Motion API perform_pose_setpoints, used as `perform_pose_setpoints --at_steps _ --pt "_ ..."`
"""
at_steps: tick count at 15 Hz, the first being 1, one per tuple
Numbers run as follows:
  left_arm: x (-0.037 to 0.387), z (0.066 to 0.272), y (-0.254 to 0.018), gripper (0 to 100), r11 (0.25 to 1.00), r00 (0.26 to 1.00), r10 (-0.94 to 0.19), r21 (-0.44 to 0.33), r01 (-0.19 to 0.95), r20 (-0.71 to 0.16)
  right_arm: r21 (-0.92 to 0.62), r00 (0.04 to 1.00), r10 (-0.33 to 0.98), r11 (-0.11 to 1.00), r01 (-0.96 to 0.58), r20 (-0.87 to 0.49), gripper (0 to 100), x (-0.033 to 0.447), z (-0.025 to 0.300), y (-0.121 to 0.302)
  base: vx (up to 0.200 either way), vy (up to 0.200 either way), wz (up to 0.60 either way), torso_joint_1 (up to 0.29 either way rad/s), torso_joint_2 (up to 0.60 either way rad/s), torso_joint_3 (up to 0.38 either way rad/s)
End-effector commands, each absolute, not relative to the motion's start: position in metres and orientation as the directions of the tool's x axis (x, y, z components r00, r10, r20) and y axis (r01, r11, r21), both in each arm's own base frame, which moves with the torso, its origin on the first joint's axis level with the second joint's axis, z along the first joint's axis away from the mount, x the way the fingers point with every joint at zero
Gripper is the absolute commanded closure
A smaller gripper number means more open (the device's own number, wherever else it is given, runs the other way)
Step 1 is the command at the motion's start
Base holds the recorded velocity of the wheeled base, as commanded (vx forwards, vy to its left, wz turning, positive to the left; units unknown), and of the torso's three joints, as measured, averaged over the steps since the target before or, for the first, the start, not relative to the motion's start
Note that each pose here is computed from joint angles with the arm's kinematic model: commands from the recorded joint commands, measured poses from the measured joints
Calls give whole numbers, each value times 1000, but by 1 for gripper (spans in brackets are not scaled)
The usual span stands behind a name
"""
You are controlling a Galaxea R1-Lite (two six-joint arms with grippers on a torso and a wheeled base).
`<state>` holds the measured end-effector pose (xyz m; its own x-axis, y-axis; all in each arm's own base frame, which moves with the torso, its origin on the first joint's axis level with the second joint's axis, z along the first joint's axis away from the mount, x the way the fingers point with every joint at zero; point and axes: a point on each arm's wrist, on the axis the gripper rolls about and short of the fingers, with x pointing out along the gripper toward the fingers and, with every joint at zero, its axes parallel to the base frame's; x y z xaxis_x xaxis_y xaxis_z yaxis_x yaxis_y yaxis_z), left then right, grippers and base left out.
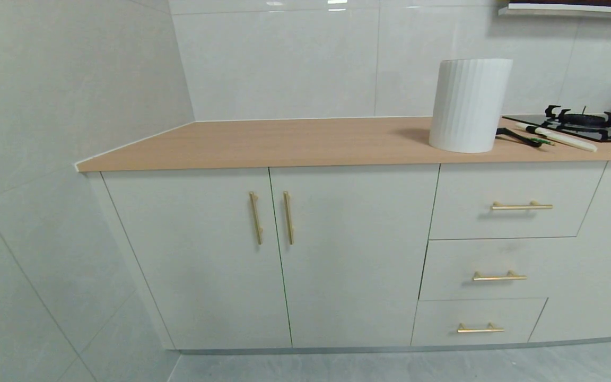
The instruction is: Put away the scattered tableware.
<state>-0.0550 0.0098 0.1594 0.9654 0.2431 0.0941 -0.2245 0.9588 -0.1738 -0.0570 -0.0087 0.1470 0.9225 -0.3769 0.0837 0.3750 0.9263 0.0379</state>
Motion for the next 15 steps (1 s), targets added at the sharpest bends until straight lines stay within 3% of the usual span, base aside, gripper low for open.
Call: perform_pose_setpoints --at_steps 1,3,5,6,11,12,15 --pt "-59 142 6 0 966 960 252 -91 -242 120 41 916 -393 920 390 83 0 -57 135 -8 0 0 0 0 0 0" --pt "-41 112 6 0 965 965 261 -19 -260 37 -4 927 -376 927 376 -17 0 -38 100 -8 0 0 0 0 0 0" --pt "-31 91 5 0 973 974 225 46 -225 6 9 948 -318 948 318 22 0 -27 85 -7 0 0 0 0 0 0" --pt "-23 79 4 0 977 980 197 80 -199 38 7 966 -250 968 250 65 0 -24 82 -5 0 0 0 0 0 0" --pt "-23 79 1 0 998 999 21 54 -23 34 -16 999 -34 999 34 14 0 -23 77 -1 0 0 0 0 0 0" --pt "-23 75 0 0 999 1000 -15 44 16 -5 -41 1000 8 999 -8 -18 0 -23 75 0 0 0 0 0 0 0" --pt "-23 75 0 0 1000 1000 -14 5 14 -3 -29 1000 9 1000 -9 -2 0 -23 76 0 0 0 0 0 0 0"
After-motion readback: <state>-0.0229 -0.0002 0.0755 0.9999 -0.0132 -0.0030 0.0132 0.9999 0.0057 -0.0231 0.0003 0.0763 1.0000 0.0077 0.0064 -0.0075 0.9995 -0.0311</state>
